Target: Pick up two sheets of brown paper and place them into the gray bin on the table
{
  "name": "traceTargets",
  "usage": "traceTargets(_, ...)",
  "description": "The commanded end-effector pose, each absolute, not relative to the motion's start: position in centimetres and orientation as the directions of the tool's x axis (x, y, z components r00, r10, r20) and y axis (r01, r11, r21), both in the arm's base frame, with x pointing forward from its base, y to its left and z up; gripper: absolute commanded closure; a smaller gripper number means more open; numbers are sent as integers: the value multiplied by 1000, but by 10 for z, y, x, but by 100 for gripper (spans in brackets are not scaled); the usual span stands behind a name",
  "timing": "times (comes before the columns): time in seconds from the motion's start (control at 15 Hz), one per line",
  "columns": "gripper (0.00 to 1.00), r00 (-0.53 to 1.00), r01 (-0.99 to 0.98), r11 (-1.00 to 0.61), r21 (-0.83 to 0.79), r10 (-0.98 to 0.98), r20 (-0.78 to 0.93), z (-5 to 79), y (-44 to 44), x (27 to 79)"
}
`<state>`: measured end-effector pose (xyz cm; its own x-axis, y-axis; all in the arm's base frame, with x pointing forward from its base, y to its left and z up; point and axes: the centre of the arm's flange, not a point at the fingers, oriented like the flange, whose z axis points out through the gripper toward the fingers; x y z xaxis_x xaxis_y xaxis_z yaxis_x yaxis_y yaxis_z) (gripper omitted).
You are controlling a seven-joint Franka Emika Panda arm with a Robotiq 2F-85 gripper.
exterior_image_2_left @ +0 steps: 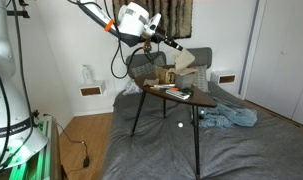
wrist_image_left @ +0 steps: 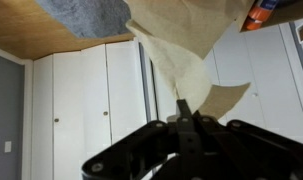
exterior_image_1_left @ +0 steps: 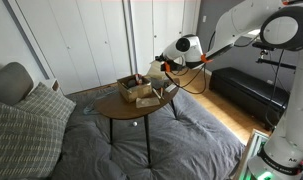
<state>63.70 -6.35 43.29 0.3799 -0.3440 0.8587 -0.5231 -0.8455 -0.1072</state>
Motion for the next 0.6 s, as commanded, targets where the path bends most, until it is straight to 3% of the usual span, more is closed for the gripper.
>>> traceTargets(0.0,100,404,-531,-839,-118,-373,835,409,-67,642)
traceTargets(0.53,100,473,-505,-852,-137,-406,782,379,-57,644)
